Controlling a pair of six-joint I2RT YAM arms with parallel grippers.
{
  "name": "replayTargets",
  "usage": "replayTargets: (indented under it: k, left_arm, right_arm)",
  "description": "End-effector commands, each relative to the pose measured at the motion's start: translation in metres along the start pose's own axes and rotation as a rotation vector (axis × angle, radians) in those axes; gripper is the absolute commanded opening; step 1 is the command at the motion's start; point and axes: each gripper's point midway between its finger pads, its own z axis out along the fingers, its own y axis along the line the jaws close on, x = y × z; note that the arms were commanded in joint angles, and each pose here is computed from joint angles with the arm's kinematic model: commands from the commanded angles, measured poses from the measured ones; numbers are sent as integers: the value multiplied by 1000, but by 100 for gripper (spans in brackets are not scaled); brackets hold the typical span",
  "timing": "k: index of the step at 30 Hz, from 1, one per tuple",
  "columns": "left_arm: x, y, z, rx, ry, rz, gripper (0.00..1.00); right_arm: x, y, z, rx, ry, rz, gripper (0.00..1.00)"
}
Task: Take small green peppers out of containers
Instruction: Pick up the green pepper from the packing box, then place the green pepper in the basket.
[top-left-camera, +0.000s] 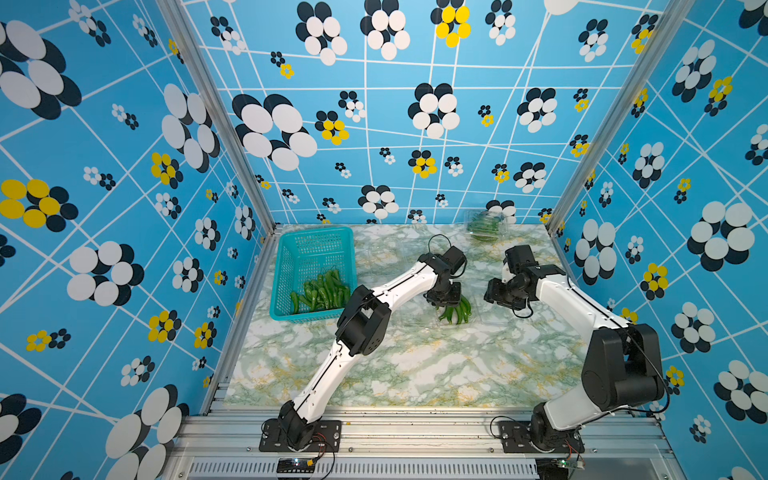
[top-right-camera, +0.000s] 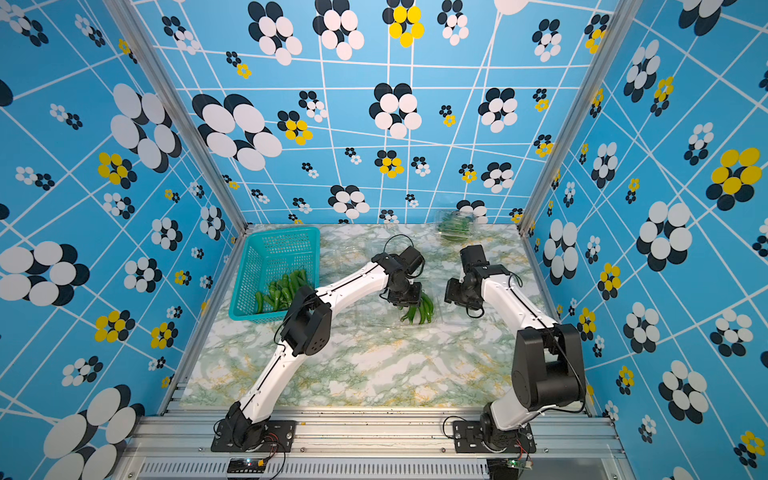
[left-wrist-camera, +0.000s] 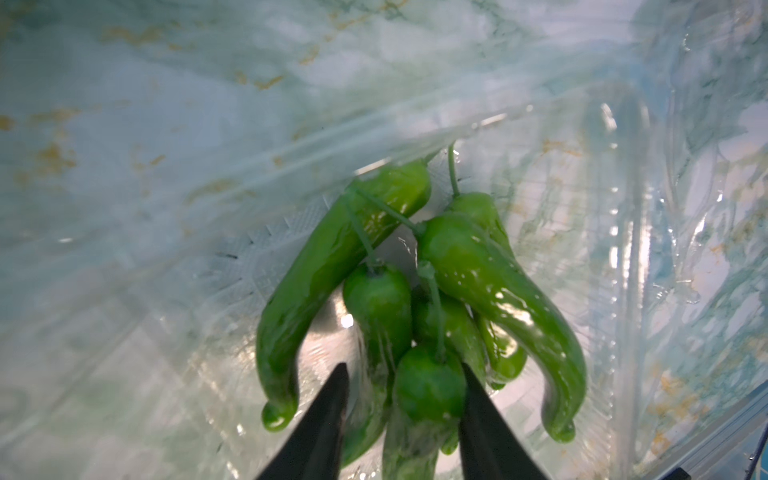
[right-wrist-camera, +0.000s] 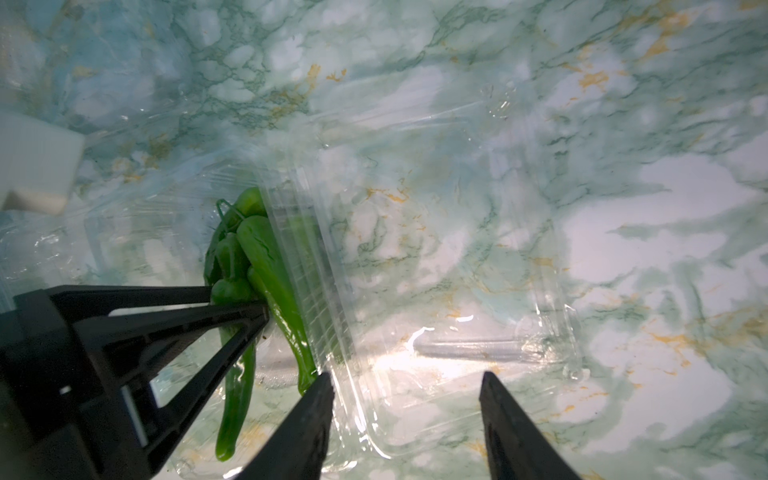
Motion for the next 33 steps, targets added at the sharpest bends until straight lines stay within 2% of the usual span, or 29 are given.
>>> replayTargets:
  k: [1, 3, 6, 10, 19, 26, 29, 33]
  left_arm:
    - [4, -1, 4, 1, 25, 7, 30]
    - [3, -1, -2, 0, 19, 8, 21]
    - [2, -6, -13, 10, 1, 20, 13]
    - [0, -9, -31, 14, -27, 32, 9]
    - [-3, -18, -90, 34, -116, 71, 9]
    - [-6, -13, -125, 38, -178, 78, 8]
    - [-10, -1, -148, 44, -211, 65, 8]
    - [-16, 38, -197, 25, -290, 12, 9]
  right_arm:
    - [-2, 0, -5, -7, -10, -3, 58]
    - [-3, 0, -7, -7, -13, -6, 58]
    - [-6, 2, -10, -14, -16, -6, 58]
    - [-10, 7, -18, -31, -22, -10, 58]
    - [-27, 32, -46, -136, -45, -40, 58]
    - [-44, 61, -71, -271, -80, -48, 58]
    - [-53, 77, -82, -334, -104, -64, 58]
    - [-55, 108, -89, -383, -114, -130, 59]
